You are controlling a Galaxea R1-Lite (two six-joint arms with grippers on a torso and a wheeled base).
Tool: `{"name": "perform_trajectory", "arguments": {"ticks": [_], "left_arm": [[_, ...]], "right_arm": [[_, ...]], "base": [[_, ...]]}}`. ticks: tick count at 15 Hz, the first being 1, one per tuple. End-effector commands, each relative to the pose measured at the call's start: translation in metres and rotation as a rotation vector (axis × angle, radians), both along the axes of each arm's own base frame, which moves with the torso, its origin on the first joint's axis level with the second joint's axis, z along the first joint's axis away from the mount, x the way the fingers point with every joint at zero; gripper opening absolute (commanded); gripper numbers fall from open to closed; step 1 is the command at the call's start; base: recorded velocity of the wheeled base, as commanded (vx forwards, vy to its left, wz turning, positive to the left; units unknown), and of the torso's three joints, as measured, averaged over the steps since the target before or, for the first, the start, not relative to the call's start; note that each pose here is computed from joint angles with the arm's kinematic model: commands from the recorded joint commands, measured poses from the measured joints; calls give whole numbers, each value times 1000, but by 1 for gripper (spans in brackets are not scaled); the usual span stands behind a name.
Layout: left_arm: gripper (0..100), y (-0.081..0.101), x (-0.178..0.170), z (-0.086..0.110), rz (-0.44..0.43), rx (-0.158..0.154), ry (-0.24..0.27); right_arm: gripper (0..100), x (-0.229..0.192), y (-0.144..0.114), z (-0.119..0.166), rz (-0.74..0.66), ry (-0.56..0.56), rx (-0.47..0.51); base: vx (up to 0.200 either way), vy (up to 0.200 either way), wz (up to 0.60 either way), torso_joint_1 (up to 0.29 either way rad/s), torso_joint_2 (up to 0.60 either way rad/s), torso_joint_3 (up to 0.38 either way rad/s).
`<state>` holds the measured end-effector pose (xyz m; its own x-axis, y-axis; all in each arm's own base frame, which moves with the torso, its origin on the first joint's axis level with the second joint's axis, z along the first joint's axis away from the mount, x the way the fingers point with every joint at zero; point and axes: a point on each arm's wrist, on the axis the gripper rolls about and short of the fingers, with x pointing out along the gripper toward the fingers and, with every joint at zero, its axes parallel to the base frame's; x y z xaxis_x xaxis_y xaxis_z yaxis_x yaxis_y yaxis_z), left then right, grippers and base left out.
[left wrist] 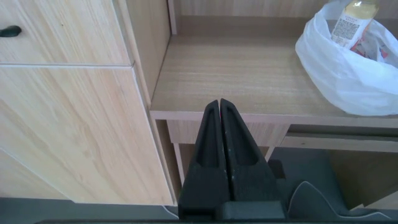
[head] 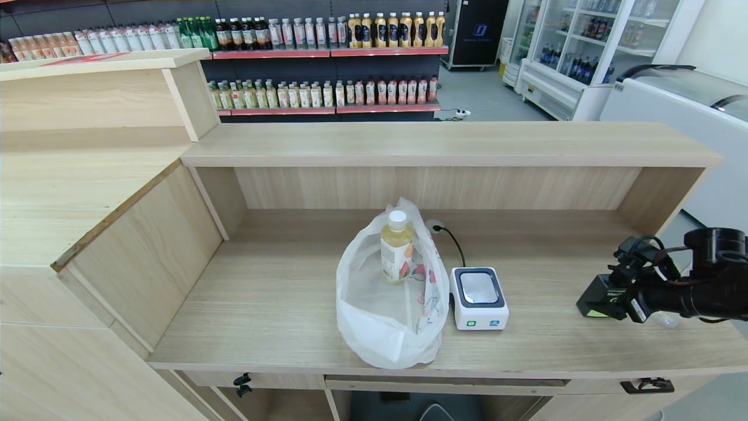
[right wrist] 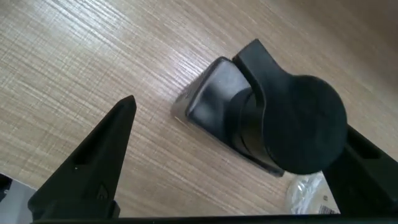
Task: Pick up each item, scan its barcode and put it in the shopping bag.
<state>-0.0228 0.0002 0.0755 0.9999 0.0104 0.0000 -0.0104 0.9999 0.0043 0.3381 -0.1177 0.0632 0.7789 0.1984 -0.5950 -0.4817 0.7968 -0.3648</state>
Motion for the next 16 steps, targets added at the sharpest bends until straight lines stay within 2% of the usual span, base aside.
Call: {"name": "perform_trajectory", "arguments": {"ticks": [1,7,8,13,16], "left_arm": [[0,0,0,0,0,0,0],[0,0,0,0,0,0,0],[0,0,0,0,0,0,0],[0,0,0,0,0,0,0],[0,0,0,0,0,0,0]], "right_arm": [[100,4,5,-8,20,16,10],[100,8,7,-12,31,22,14],[0,8,9,-11,34,21,13],[0,4,15,11,62,-90,-41],[0,-21,22,39,127,-173,-180]], "base": [[0,0,0,0,0,0],[0,0,0,0,0,0],[0,0,0,0,0,0],[0,0,0,0,0,0],[0,0,0,0,0,0]]}}
